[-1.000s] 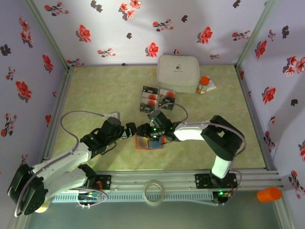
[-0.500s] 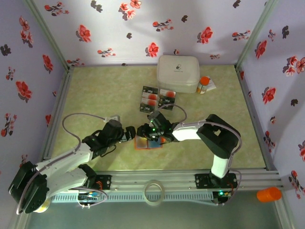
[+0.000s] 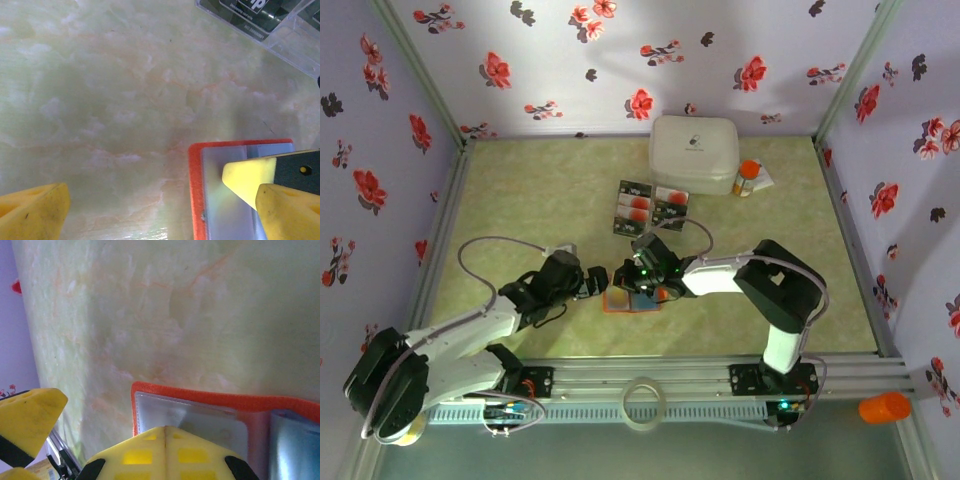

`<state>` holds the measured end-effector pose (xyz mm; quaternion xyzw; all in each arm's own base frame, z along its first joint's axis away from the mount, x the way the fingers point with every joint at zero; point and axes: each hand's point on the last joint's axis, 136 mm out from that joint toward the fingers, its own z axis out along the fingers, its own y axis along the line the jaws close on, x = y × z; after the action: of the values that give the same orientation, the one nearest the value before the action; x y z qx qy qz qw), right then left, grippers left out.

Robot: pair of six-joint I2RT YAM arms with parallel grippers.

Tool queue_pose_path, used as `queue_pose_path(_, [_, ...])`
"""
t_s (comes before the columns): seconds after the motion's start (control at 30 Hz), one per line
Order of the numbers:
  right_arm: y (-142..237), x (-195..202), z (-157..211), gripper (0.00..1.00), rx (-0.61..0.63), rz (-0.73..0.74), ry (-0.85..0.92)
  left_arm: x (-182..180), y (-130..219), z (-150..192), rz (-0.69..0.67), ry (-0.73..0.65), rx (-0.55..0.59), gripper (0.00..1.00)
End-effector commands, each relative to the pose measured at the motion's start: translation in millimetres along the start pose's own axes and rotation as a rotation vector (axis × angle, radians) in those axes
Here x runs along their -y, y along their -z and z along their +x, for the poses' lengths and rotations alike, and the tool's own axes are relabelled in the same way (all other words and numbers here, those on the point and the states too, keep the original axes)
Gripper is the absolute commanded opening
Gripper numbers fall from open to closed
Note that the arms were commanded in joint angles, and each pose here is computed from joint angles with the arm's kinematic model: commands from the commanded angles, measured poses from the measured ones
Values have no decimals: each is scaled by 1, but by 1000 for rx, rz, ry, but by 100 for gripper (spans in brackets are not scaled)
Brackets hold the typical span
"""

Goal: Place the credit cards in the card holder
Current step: Pick up the credit card from the storage box.

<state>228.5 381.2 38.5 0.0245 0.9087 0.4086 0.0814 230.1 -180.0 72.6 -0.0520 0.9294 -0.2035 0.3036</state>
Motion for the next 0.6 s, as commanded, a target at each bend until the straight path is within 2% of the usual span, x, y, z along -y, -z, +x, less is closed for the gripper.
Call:
queue_pose_path(0.0, [-9, 18, 0, 0, 5, 38, -21, -4, -5, 7, -3, 12, -22, 96])
queue_pose_path(0.27, [-9, 19, -1, 0, 14, 26, -37, -10, -13, 23, -25, 2, -64, 95])
queue_pose_path(0.57, [-7, 17, -2, 0, 19, 21, -40, -8, -19, 40, -60, -72, -104, 88])
